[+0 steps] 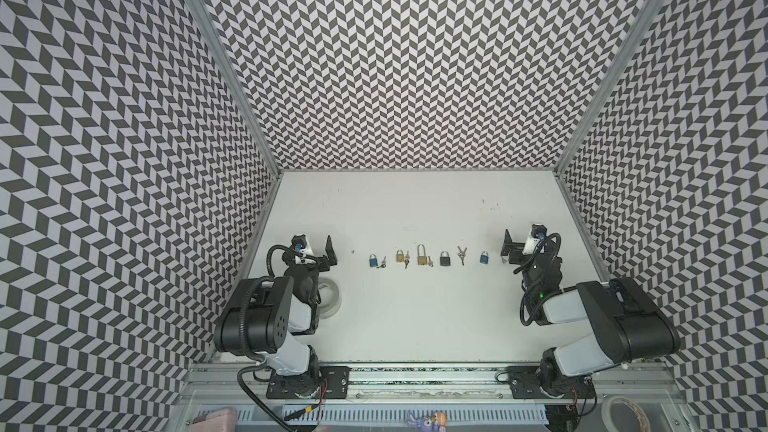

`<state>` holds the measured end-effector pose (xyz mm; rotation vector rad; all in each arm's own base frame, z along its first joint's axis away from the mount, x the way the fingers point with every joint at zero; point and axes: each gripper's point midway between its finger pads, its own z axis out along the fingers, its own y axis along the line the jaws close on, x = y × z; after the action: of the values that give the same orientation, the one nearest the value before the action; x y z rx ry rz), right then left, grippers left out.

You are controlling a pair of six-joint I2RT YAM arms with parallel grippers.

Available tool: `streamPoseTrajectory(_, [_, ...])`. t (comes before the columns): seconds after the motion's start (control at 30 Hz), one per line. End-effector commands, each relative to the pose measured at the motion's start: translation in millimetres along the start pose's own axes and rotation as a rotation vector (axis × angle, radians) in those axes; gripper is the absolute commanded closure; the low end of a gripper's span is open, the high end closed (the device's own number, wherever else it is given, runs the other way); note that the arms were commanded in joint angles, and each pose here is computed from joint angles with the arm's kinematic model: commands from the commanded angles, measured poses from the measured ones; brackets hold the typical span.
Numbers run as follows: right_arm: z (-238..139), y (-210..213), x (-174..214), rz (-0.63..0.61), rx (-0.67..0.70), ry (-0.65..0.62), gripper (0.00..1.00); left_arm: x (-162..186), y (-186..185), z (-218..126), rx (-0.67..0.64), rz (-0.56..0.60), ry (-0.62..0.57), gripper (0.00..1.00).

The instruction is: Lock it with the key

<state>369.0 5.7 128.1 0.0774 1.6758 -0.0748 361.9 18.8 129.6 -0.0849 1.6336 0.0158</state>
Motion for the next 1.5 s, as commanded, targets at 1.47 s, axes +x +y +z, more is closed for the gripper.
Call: streamPoseTrajectory(1.47, [-38.1,15.4,-35.4,-0.006,-0.166,-0.207,0.0,-17.5,-16.7,21.5,0.019,0.042,-0.018,0.0])
